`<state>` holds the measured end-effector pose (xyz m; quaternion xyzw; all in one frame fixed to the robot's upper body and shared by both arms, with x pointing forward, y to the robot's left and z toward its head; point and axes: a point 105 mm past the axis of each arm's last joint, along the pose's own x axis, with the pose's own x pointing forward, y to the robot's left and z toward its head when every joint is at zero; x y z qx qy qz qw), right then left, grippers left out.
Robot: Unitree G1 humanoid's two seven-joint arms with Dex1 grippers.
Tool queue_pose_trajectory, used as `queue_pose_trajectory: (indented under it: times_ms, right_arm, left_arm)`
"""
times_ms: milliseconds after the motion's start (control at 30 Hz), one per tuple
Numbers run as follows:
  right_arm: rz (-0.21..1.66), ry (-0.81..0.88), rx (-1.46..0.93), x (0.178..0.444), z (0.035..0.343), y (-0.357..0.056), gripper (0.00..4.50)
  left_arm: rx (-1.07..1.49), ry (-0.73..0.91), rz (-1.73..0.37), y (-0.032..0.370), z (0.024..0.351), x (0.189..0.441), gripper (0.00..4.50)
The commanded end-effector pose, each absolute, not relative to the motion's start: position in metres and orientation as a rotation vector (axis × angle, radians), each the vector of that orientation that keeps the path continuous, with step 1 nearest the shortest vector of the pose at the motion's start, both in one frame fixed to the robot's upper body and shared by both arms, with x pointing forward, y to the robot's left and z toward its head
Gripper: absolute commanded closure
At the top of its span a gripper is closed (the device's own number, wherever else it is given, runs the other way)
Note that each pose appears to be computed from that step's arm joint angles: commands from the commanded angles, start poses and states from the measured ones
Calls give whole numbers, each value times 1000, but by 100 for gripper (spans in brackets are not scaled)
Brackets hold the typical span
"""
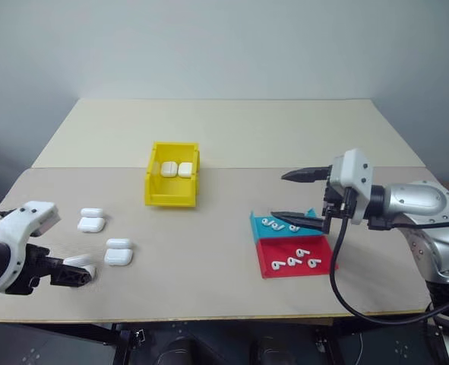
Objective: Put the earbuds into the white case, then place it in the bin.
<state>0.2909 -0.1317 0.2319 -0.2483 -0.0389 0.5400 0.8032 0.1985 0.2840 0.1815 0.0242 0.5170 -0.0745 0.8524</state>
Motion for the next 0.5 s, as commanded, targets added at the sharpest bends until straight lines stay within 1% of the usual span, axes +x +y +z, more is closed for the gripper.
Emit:
queue_pose_trajectory:
  times_ms: [33, 167, 300, 500]
  right_arm:
    - [1179, -92, -550, 288, 244, -133, 0]
    - [1198, -87, -552, 290, 247, -131, 0]
    - [1207, -90, -559, 291, 248, -128, 0]
    - [1212, -99, -563, 289, 250, -128, 0]
  left_arm:
    - [25, 973, -101, 285, 181, 204, 2]
    - [-8, 891, 0, 287, 166, 203, 2]
    - [-59, 798, 111, 287, 159, 212, 2]
    - [-81, 767, 162, 286, 155, 213, 2]
